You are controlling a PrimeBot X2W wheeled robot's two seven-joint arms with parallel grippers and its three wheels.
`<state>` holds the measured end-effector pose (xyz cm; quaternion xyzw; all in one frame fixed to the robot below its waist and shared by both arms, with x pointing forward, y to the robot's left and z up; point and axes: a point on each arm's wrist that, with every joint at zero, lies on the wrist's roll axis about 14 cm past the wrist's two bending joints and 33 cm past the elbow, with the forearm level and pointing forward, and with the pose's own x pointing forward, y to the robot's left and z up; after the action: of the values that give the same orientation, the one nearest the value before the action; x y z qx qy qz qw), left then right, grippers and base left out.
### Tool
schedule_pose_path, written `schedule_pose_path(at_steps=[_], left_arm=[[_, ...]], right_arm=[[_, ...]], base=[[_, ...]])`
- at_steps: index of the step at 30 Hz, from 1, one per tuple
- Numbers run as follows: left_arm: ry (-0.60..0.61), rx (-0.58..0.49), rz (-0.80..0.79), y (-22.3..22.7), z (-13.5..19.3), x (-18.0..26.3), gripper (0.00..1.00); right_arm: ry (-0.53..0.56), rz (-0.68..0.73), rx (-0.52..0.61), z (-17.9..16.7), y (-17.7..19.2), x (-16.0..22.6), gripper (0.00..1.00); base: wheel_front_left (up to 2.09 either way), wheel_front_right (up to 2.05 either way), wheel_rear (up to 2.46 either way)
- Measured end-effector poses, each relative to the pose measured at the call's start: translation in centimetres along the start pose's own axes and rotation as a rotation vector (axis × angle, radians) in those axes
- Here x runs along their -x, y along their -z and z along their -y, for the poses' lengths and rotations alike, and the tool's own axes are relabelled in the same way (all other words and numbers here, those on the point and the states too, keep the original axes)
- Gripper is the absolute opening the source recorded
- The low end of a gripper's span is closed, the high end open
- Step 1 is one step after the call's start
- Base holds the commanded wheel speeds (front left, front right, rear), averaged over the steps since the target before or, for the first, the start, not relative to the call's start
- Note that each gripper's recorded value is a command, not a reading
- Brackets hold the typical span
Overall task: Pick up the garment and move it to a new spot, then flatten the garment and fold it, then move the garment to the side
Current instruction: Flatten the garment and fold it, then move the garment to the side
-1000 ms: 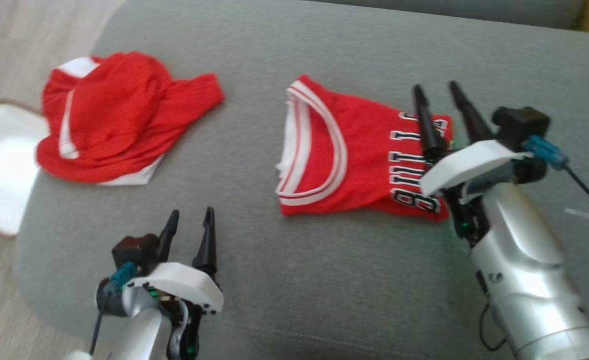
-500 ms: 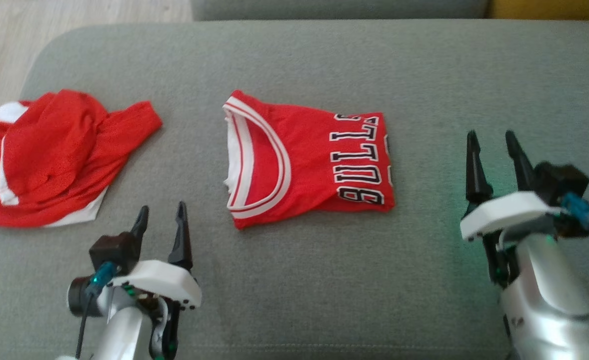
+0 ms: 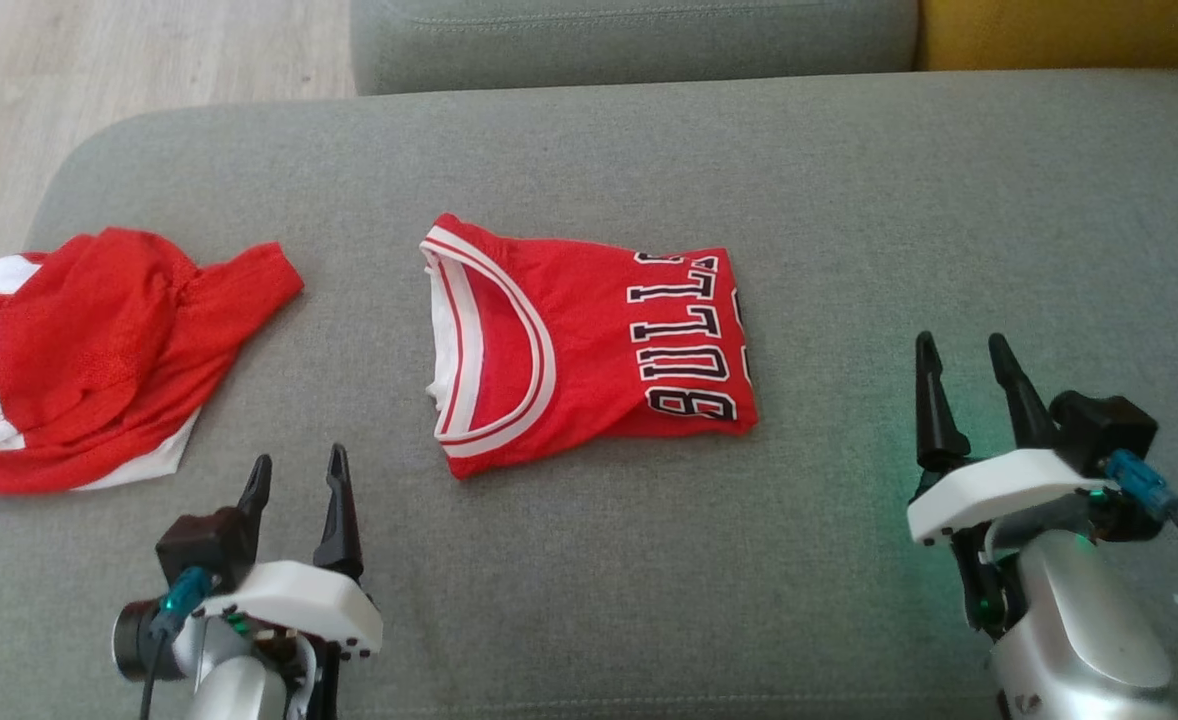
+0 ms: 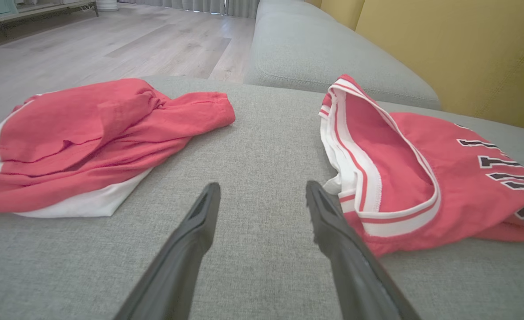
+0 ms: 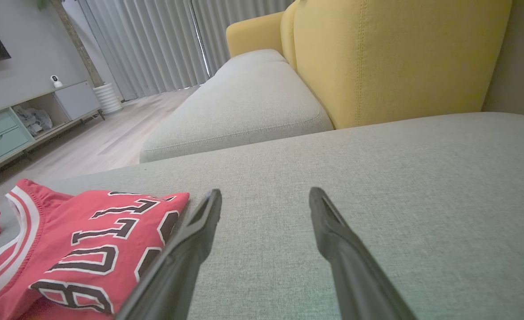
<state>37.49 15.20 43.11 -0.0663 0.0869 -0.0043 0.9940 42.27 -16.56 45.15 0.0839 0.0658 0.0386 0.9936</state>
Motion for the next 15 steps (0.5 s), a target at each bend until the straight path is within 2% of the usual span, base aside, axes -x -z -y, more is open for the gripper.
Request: schedule_pose_path(at_steps=[6,15], left_arm=[[-0.010,0.003,0.007,-0.2,-0.3,0.2,1.00],[-0.033,0.012,-0.015,0.6,-1.4,1.1,1.00]], right_arm=[[-0.037,-0.021,0.001,-1.3,0.7,-0.4,1.00],[-0.164,-0.134,-0.004,-5.9,4.0,-2.7,1.00]], base=[[0.00,0.00,0.00],[0.00,0.00,0.00]])
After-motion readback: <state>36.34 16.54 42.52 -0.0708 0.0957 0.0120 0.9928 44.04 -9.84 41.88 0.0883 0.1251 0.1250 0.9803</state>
